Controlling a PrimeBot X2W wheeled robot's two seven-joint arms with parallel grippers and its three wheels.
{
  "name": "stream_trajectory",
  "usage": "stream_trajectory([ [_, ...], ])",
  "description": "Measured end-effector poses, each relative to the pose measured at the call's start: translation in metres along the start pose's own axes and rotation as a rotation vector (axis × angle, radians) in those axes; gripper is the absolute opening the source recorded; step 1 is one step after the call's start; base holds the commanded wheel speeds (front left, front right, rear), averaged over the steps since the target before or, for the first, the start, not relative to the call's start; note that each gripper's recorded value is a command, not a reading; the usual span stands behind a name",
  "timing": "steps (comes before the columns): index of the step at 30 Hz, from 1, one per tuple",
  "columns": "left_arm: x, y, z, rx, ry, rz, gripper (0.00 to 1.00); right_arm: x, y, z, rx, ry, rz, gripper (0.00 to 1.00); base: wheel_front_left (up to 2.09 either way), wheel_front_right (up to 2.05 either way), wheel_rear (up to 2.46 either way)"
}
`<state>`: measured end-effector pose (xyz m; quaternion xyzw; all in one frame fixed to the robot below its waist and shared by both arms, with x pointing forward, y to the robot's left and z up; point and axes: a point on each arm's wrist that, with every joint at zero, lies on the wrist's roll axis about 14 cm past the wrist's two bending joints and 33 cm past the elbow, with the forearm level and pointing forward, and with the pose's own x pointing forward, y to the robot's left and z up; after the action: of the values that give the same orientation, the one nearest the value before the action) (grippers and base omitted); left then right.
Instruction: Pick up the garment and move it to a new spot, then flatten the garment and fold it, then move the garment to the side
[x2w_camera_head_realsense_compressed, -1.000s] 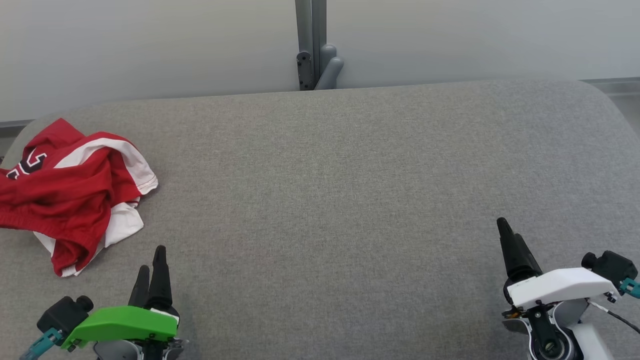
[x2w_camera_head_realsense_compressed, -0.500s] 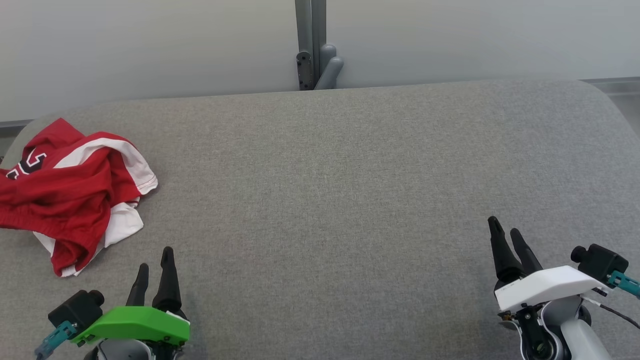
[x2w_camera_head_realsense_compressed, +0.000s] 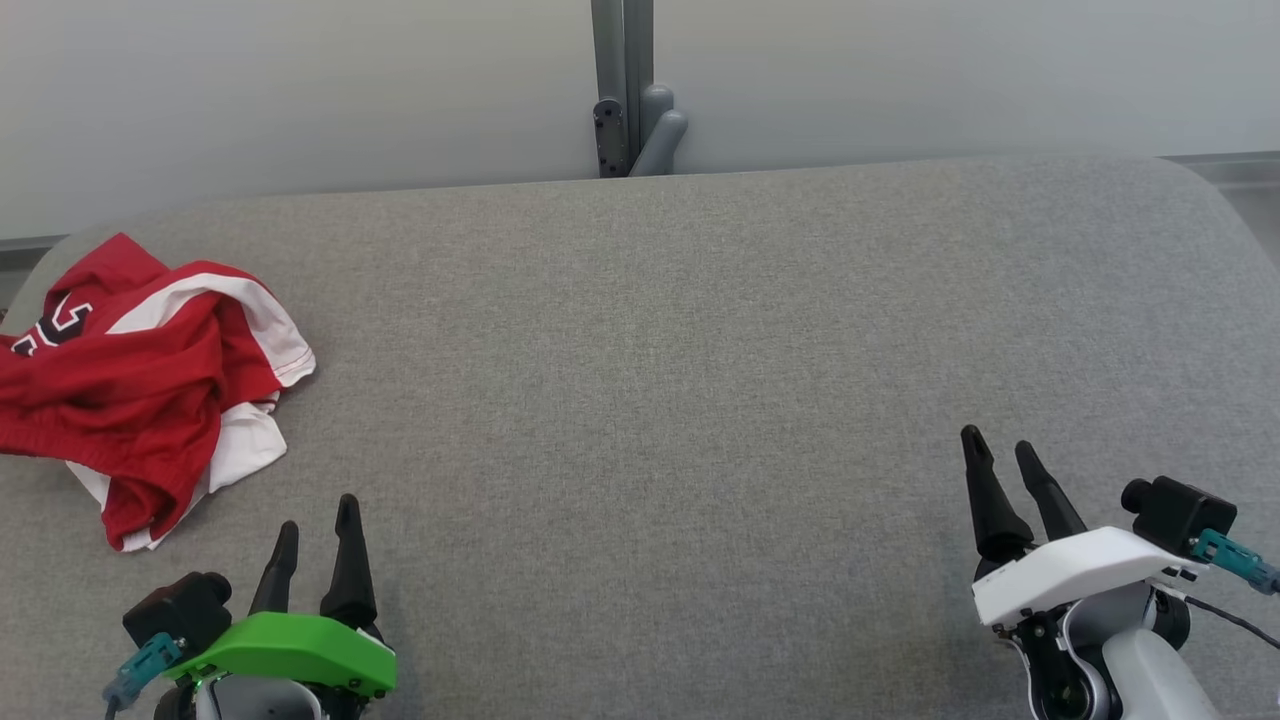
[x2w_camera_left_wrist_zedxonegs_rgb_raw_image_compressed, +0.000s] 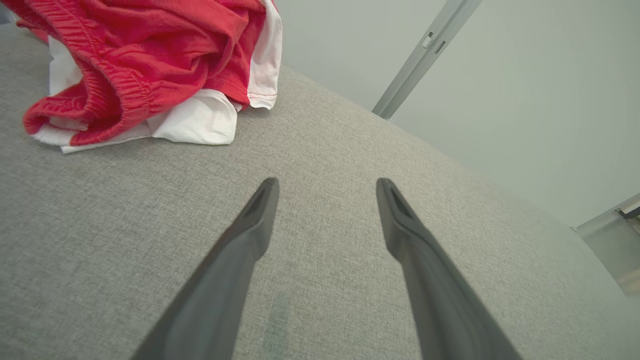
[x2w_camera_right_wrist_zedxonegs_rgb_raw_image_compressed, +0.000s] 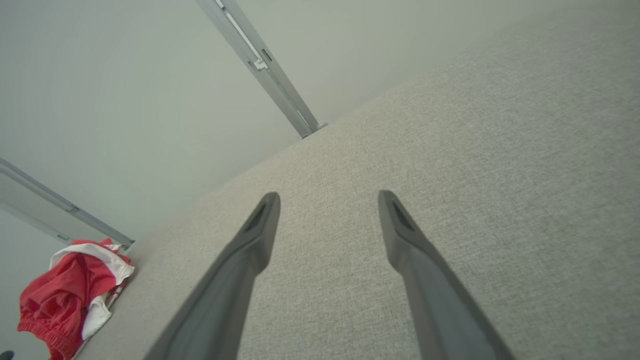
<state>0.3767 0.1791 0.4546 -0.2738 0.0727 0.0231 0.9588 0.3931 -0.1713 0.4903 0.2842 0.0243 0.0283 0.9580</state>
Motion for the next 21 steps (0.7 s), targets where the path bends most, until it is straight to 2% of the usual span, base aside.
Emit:
stream_trajectory([
  [21,0.0007,-0.0096,-0.0021,0.211,-0.017,-0.046,1.0,0.003,0.0061,-0.0007,-0.213,-0.008,0.04,1.0,0.0,0.0,0.0],
])
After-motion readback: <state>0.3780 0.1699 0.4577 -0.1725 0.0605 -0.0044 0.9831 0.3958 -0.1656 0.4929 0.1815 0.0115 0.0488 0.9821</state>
